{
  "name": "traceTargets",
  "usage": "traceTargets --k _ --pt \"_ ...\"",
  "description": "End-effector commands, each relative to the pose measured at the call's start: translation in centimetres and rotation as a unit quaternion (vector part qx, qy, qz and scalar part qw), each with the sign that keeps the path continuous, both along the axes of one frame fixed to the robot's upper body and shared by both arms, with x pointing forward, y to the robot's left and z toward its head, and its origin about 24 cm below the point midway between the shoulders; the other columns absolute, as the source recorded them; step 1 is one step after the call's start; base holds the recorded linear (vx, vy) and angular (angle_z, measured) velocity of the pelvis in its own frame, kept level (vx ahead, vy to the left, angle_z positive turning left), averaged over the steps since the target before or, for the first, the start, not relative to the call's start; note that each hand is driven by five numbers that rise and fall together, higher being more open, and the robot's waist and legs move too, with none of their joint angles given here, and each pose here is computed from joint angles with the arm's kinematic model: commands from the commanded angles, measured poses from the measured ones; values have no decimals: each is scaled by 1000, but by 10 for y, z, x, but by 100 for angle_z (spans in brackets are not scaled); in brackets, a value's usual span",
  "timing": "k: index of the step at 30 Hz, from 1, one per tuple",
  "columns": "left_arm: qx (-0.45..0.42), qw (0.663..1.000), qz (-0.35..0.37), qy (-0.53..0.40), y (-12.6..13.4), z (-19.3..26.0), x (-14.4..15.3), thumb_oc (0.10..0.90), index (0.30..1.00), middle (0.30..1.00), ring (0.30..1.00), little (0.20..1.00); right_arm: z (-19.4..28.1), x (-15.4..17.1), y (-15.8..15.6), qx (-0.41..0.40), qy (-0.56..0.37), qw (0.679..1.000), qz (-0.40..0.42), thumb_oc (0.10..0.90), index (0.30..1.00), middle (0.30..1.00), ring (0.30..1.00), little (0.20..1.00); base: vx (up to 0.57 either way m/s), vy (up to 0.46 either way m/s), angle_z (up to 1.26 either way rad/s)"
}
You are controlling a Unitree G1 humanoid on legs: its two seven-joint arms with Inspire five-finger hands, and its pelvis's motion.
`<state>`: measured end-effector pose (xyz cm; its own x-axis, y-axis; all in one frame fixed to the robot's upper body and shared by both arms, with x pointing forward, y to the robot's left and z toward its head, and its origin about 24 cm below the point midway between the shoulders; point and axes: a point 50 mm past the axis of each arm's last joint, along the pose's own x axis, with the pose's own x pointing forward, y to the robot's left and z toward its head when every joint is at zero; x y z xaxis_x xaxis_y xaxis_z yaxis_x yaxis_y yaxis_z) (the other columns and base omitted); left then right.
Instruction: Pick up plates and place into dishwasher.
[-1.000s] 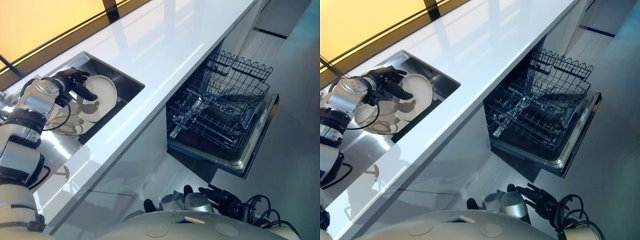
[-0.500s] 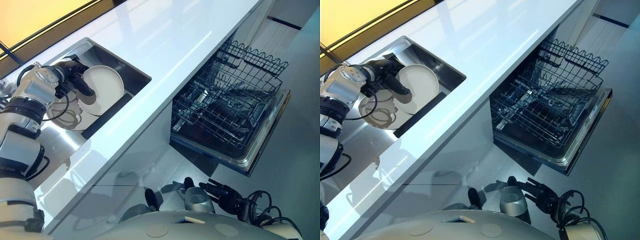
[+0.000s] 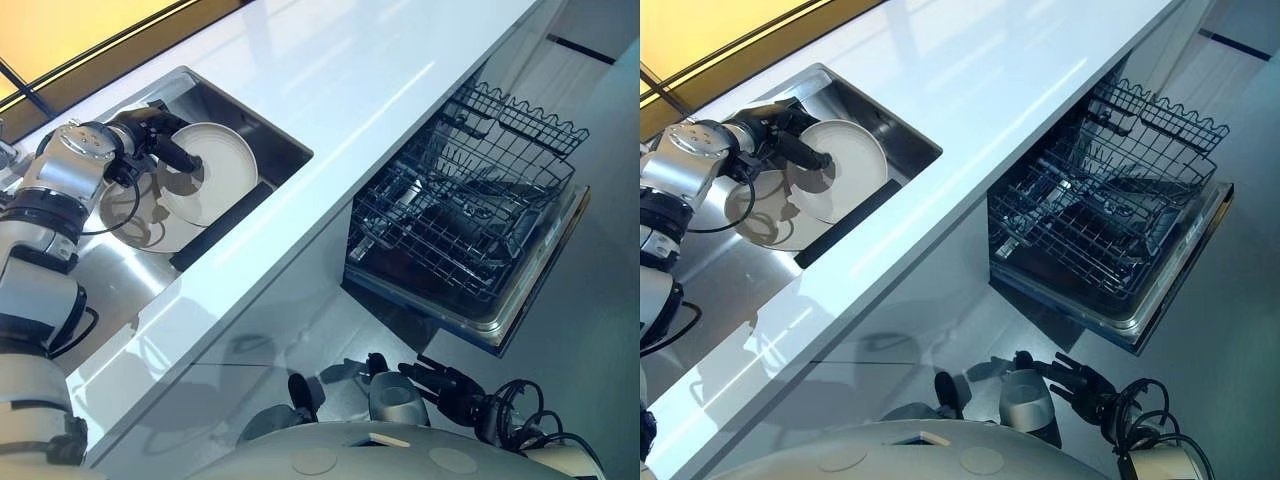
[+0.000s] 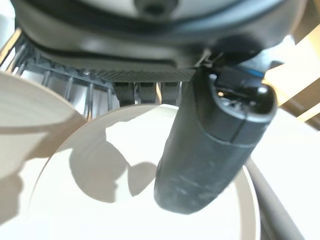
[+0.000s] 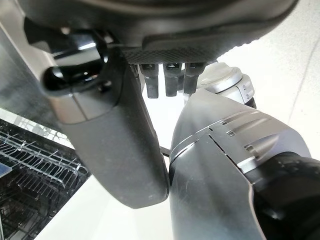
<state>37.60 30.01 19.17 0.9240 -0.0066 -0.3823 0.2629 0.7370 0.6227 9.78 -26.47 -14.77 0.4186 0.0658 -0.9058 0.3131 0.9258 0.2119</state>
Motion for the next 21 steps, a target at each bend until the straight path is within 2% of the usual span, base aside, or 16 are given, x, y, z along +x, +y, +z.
traceTargets --k 1,10,18,20,21 --pt "-38 988 -103 -105 -36 64 9 100 300 300 300 200 -4 -46 -13 -18 70 997 16 800 900 900 900 900 0 0 0" --pt "-31 987 -120 -104 -40 70 10 100 300 300 300 200 -5 -43 -9 -14 60 998 13 800 900 900 900 900 -50 -33 0" --pt "-1 985 -93 -148 -26 84 4 100 300 300 300 200 -2 -29 -11 -24 10 1000 -15 800 900 900 900 900 -70 -55 -1" --pt "-3 980 -78 -183 -24 91 3 100 300 300 300 200 1 -19 -11 -41 -22 999 10 800 900 900 900 900 -57 -69 -3" --pt "4 975 -63 -215 -20 98 1 100 300 300 300 200 5 -7 -8 -46 -57 996 52 800 900 900 900 900 -70 -83 -4"
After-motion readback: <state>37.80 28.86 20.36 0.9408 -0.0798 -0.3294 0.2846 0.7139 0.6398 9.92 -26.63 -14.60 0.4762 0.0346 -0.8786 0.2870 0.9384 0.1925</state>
